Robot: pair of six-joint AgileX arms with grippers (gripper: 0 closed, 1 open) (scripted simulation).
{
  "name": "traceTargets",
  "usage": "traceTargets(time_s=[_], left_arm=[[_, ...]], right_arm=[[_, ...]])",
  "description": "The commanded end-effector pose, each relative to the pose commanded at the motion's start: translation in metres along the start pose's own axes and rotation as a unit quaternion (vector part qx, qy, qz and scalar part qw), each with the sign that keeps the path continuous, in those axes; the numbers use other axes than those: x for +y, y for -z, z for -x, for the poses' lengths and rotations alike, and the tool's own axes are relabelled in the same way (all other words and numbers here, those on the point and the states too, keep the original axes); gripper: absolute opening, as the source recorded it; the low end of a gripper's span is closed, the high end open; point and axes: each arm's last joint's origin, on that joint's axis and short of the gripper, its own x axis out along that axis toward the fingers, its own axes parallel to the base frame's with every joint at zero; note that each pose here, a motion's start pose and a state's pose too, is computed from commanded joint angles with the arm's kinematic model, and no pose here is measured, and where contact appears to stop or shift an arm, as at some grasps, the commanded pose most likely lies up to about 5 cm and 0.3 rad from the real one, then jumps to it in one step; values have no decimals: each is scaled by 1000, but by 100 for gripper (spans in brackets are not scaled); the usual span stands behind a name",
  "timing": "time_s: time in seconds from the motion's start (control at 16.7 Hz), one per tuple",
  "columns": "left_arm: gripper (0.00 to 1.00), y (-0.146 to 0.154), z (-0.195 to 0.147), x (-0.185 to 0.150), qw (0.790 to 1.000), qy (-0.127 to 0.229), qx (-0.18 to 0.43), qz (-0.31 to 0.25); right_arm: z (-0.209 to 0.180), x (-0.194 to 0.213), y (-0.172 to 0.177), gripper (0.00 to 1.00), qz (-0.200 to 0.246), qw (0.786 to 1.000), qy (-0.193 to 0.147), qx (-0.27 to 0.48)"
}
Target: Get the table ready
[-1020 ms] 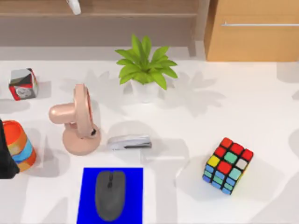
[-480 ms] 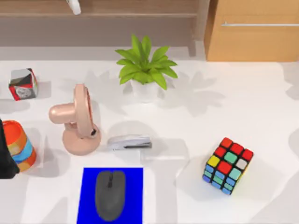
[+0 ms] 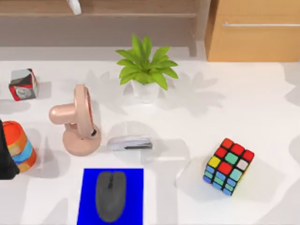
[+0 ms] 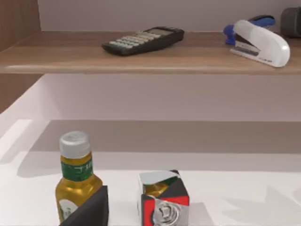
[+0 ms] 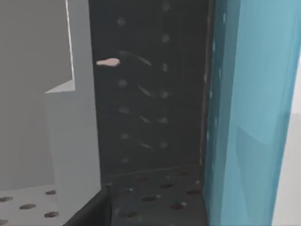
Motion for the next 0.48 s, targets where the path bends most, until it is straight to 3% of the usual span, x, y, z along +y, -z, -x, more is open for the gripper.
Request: traceTargets(time_s=[0.48], left_arm=[[100,0,0,0,1000,0,0,0]], right_arm=[[36,-14,0,100,-3,1000,5,0]])
